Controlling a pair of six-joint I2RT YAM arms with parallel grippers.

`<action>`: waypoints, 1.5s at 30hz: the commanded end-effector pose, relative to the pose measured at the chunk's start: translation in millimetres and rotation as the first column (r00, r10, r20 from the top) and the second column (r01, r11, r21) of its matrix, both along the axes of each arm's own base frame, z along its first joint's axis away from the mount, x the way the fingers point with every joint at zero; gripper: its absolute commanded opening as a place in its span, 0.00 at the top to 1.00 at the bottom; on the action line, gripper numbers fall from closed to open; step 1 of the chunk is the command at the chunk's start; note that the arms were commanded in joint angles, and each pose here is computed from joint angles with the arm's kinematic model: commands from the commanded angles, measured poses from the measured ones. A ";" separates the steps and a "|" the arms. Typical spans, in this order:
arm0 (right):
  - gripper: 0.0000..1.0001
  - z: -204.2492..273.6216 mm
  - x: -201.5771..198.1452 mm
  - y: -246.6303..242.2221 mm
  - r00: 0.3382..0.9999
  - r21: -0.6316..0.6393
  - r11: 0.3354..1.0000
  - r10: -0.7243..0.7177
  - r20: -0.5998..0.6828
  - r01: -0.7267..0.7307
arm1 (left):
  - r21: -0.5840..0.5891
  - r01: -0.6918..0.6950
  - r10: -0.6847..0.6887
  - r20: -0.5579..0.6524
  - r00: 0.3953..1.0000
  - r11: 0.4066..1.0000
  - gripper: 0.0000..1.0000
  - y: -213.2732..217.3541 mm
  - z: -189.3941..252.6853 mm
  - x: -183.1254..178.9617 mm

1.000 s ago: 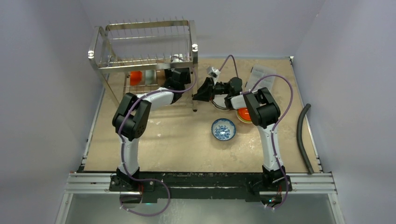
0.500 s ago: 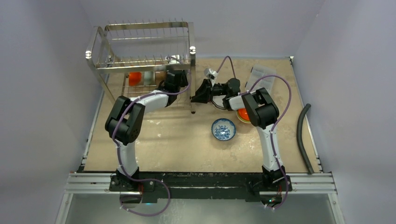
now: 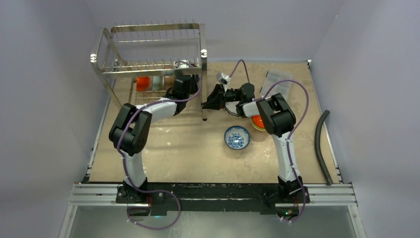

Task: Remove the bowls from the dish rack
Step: Pick up the bowl from the dish rack.

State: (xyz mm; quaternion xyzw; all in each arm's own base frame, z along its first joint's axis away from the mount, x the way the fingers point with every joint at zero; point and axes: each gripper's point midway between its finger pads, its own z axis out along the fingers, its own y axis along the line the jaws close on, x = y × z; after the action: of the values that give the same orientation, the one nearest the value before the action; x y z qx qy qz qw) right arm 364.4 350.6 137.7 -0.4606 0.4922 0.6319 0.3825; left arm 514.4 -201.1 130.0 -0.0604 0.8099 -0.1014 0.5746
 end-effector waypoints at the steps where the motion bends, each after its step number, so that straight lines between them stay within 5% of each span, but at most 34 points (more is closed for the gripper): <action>1: 1.00 50.8 -38.8 8.4 0.915 0.161 0.980 0.040 0.401 -0.113 | -0.045 0.038 -0.032 0.116 0.993 0.998 0.63 3.0 41.8 5.9; 13: 1.00 50.4 -38.9 8.4 0.916 0.159 0.981 0.042 0.399 -0.114 | 0.188 0.217 -0.239 0.104 0.965 0.958 0.64 -9.0 21.0 13.3; 20: 1.00 50.1 -39.0 8.3 0.916 0.158 0.981 0.044 0.398 -0.115 | 0.240 0.376 -0.400 0.061 0.914 0.895 0.64 -26.2 8.2 20.4; 29: 1.00 50.9 -38.8 8.2 0.916 0.159 0.981 0.042 0.399 -0.114 | 0.287 0.390 -0.420 0.048 0.906 0.875 0.65 -24.5 -2.0 28.9; 36: 1.00 50.2 -38.6 8.0 0.916 0.158 0.981 0.042 0.398 -0.114 | 0.280 0.444 -0.487 0.101 0.868 0.851 0.99 -33.7 18.1 17.9; 45: 1.00 51.5 -38.9 7.6 0.915 0.160 0.981 0.040 0.402 -0.113 | 0.200 0.506 -0.542 0.230 0.808 0.839 1.00 -46.2 62.1 -6.8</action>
State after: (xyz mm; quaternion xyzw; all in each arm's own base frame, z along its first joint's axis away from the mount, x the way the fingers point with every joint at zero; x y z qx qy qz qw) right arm 363.7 351.0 137.7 -0.4618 0.4913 0.6320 0.3819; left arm 518.0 -234.5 126.7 0.2157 0.7692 -0.1617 0.5794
